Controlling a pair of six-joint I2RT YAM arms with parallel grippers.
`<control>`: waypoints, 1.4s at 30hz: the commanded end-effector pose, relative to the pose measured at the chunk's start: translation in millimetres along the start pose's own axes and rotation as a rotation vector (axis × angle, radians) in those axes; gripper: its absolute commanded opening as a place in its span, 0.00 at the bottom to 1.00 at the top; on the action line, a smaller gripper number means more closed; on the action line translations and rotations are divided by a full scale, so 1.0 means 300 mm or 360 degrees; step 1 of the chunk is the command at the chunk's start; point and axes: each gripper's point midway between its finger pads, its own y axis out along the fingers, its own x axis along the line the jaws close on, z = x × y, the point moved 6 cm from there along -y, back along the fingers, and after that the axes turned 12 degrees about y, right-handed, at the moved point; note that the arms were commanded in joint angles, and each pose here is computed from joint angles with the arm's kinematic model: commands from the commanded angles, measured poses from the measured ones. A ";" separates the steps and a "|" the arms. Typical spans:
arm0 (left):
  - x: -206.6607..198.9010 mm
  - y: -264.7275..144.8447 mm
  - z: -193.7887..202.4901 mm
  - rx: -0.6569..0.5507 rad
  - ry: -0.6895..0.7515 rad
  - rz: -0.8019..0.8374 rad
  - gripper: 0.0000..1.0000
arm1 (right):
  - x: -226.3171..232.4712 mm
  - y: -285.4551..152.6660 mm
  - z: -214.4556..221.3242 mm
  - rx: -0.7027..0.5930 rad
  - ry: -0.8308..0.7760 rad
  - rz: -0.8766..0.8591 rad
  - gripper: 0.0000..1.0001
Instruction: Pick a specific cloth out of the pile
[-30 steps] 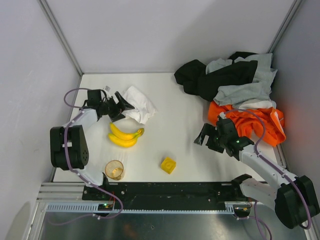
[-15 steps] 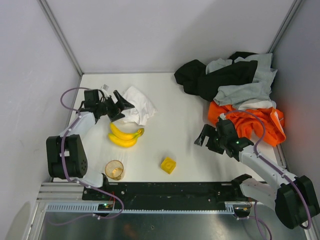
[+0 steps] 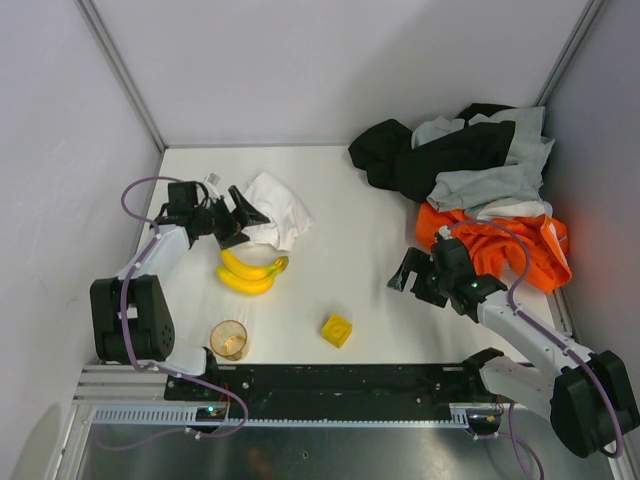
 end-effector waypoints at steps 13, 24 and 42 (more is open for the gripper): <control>0.001 -0.144 0.113 0.0278 0.0436 -0.0470 1.00 | -0.003 -0.029 -0.003 -0.0061 -0.0017 0.0009 0.95; -0.018 -0.294 0.146 0.0029 0.0639 -0.0919 1.00 | -0.038 -0.137 -0.029 -0.0254 -0.0044 0.0091 0.95; -0.214 -0.521 0.138 -0.0586 0.0782 -0.0689 1.00 | -0.003 -0.509 -0.172 -0.1034 0.0011 -0.0130 0.99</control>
